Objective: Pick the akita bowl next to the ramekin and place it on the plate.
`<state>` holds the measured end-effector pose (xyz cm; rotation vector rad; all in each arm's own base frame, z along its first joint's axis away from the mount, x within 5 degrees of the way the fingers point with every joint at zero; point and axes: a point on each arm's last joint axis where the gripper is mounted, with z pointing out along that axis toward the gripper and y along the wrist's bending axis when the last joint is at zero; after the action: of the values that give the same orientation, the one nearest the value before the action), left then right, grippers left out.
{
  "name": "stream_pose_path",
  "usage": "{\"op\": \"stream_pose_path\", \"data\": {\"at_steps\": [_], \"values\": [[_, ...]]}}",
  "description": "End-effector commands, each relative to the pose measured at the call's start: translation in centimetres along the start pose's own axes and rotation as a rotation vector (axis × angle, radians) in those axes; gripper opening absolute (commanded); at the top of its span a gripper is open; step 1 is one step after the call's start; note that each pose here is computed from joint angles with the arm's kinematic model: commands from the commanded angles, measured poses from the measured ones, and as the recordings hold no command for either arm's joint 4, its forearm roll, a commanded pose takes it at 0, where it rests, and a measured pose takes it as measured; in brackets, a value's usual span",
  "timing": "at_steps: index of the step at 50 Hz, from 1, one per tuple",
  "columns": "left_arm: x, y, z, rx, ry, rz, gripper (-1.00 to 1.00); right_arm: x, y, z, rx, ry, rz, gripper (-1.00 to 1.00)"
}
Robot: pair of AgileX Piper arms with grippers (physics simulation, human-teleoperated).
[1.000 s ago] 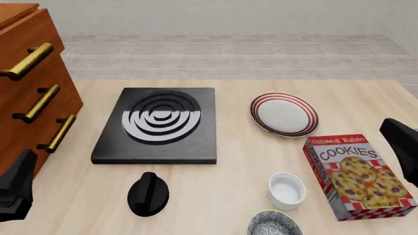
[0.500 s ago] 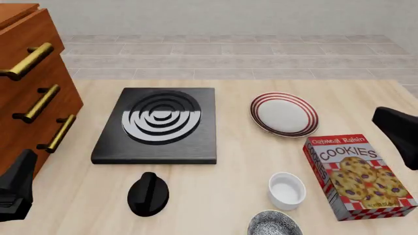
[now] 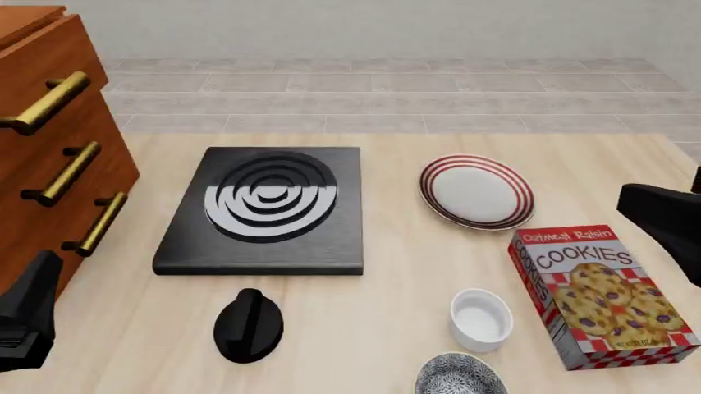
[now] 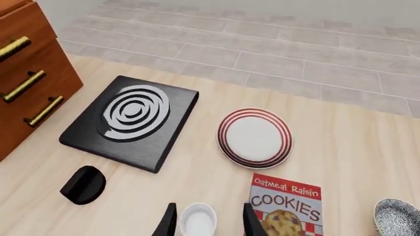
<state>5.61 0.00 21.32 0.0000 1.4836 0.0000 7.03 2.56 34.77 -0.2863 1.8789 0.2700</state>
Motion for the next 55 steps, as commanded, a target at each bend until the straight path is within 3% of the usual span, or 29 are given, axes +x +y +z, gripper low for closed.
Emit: {"op": "stream_pose_path", "data": {"at_steps": [1,6,8,55], "values": [[0.0,0.0,0.0,0.000,0.000,0.000,1.00,-0.1,0.3,-0.4,-0.040,0.050,0.013,1.00],[0.0,0.0,0.0,0.000,0.000,0.000,1.00,0.1,0.4,-0.6,-0.052,0.065,0.014,1.00],[0.0,0.0,0.0,0.000,0.000,0.000,1.00,0.2,0.4,-0.6,-0.052,0.077,0.052,1.00],[0.0,0.0,0.0,0.000,0.000,0.000,1.00,3.6,1.8,2.4,-0.175,0.256,0.044,1.00]]}}
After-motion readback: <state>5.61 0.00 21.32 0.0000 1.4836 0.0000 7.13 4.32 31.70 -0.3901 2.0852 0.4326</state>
